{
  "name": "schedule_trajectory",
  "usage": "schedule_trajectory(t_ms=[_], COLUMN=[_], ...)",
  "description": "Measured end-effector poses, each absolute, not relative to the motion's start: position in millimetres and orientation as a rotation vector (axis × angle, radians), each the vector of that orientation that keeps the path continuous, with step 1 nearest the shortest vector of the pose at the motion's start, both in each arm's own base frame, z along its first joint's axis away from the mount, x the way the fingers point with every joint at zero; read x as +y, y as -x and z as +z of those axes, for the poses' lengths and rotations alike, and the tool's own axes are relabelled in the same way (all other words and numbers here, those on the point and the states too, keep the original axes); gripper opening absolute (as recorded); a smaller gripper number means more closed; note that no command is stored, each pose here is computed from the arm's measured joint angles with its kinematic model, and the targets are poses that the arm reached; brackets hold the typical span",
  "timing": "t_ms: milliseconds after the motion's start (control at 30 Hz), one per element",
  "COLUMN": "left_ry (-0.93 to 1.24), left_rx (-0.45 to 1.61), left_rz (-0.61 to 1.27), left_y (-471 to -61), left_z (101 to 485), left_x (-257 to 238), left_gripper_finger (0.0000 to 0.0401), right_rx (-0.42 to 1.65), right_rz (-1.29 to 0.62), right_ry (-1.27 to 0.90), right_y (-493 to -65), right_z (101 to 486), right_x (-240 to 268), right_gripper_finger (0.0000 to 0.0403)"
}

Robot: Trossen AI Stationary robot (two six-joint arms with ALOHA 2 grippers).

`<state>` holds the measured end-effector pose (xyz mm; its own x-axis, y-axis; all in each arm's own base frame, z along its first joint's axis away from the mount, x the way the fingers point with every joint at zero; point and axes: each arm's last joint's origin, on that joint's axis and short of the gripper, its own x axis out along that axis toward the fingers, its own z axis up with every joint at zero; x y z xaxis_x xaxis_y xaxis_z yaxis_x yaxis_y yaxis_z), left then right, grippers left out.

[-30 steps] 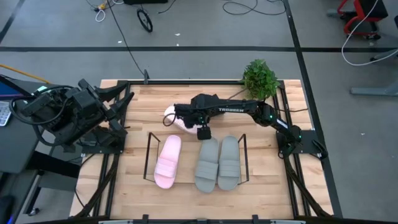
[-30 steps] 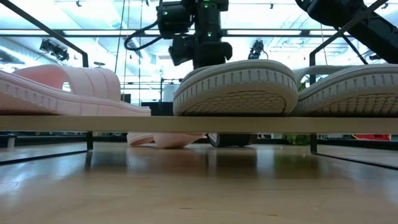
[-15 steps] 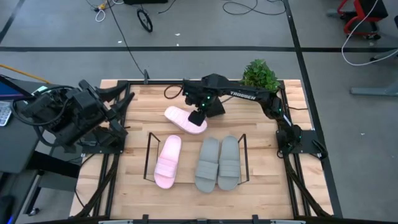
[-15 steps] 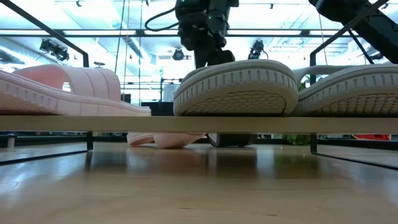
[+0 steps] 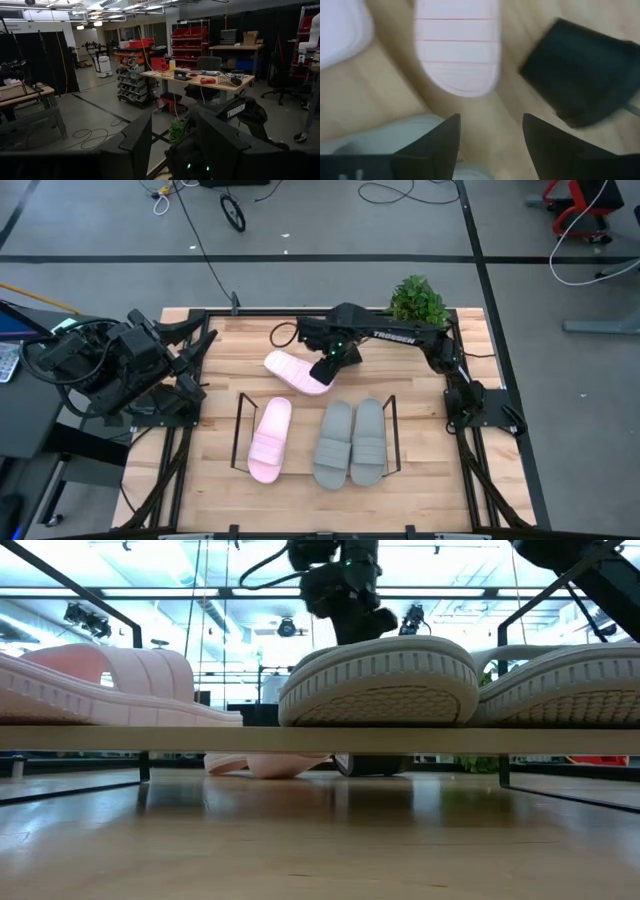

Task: Pick and place slides into the shelf
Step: Align the pink slipper with the other pink slipper on the shelf

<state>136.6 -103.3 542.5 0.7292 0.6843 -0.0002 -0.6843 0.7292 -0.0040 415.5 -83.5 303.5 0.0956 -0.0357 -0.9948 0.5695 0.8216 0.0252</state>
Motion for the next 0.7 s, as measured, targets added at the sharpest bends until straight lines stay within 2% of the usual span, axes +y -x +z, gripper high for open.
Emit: schedule_trajectory(t_ms=[133,267,433,700], left_ry=[0.004,0.004,0.002,0.003], left_rx=[-0.001,-0.001,-0.001,-0.001], left_rz=[0.754,0.754,0.754,0.754], left_y=[-136.5,-136.5,-136.5,-136.5], left_z=[542.6,542.6,542.6,542.6], left_x=[-103.2,-103.2,-103.2,-103.2], left_gripper_finger=[0.0162,0.0162,0.0162,0.0162], right_rx=[1.332,1.152,0.894,0.625], right_rz=[-0.551,-0.562,-0.46,-0.465], right_ry=[-0.475,-0.582,-0.843,-1.196], right_y=[-405.5,-398.2,-379.6,-312.2], right_z=[321.6,327.9,317.5,280.0], right_x=[-81.3,-80.1,-81.0,-72.3], right_gripper_finger=[0.0212,0.0209,0.0208,0.0208])
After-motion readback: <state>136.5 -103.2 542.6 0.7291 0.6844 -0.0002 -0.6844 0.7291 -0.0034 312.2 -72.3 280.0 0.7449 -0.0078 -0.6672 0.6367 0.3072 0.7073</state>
